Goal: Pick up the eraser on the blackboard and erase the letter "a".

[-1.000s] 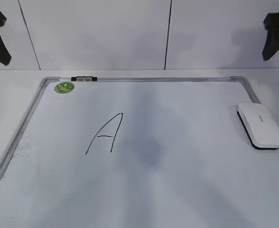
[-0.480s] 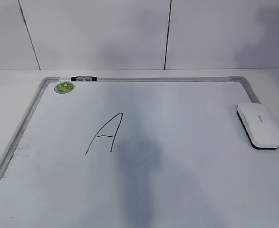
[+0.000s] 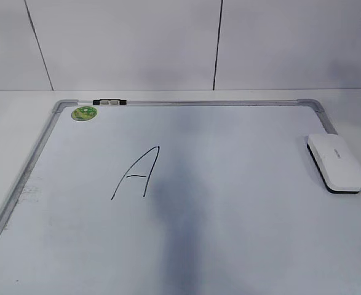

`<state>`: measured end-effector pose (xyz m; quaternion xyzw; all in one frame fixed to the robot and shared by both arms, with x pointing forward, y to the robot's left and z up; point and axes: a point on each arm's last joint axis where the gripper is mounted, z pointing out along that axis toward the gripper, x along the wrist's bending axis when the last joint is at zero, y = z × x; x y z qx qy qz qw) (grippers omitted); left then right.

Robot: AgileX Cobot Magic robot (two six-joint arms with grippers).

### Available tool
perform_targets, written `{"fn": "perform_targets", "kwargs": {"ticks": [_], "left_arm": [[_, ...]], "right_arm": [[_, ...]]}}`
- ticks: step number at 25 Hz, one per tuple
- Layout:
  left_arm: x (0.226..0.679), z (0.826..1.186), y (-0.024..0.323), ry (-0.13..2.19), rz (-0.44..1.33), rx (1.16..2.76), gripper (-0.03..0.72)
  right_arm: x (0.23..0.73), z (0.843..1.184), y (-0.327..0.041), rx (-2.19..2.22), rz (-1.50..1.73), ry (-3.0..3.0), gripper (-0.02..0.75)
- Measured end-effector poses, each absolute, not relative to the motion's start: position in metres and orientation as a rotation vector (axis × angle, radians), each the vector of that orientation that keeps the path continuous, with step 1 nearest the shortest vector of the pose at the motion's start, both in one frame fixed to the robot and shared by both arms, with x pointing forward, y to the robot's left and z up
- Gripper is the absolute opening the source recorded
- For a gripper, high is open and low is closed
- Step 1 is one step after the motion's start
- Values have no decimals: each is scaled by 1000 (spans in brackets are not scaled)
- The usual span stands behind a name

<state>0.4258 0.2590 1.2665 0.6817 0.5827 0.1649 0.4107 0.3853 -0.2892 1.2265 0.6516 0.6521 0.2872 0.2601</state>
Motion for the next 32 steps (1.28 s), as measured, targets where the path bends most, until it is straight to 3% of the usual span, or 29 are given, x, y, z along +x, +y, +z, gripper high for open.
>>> {"fn": "perform_targets", "kwargs": {"ticks": [6,11,24,32], "left_arm": [[383,1285,261,1384,483,1665,290],[346,1276,264,1361,503,1651,288],[267,1193,270,1334,468,1735,267],[244,1145,278,1323,475,1799,266]], "right_arm": [[354,1221,-284,1693,835,1803,559],[318,1219,-286,1622,912,1792,559],[227,1179,-293,1486,1179,1770,559],[183,1149,-307,1394,1247,1655,558]]}}
